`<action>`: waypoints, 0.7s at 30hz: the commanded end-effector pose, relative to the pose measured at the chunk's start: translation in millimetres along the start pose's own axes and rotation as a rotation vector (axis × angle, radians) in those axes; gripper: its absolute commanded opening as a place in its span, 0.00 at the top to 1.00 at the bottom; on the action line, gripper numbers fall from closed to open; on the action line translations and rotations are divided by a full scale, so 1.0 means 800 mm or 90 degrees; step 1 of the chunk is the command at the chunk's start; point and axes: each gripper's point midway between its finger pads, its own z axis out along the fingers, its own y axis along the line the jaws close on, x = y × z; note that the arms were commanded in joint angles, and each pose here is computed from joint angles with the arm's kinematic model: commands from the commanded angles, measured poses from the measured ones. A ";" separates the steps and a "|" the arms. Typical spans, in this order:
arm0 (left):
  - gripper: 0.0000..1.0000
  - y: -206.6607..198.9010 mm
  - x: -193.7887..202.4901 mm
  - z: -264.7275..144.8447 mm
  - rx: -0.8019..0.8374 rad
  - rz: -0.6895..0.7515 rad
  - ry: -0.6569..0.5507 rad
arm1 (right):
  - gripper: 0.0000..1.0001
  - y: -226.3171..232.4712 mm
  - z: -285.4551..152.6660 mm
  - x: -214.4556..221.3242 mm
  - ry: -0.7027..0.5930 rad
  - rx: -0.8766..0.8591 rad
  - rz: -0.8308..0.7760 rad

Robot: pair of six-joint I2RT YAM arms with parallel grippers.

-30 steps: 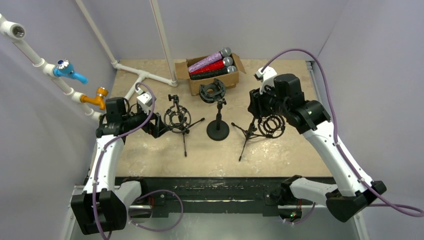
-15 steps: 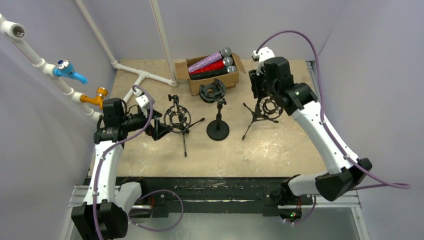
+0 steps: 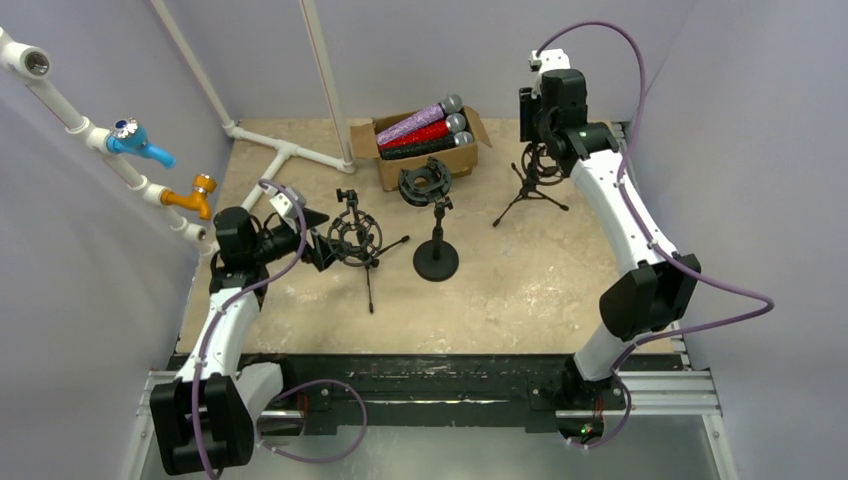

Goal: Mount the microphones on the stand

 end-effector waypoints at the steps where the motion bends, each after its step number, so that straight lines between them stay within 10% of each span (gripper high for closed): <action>1: 0.00 0.000 -0.054 0.014 0.029 0.070 -0.094 | 0.90 0.005 -0.001 -0.038 -0.066 -0.011 0.041; 12: 0.04 0.006 -0.051 0.045 0.027 0.092 -0.074 | 0.57 0.021 0.003 -0.027 -0.052 -0.061 0.085; 21: 0.47 -0.005 -0.034 0.065 0.075 0.109 -0.035 | 0.57 0.011 -0.022 -0.041 -0.064 -0.055 0.070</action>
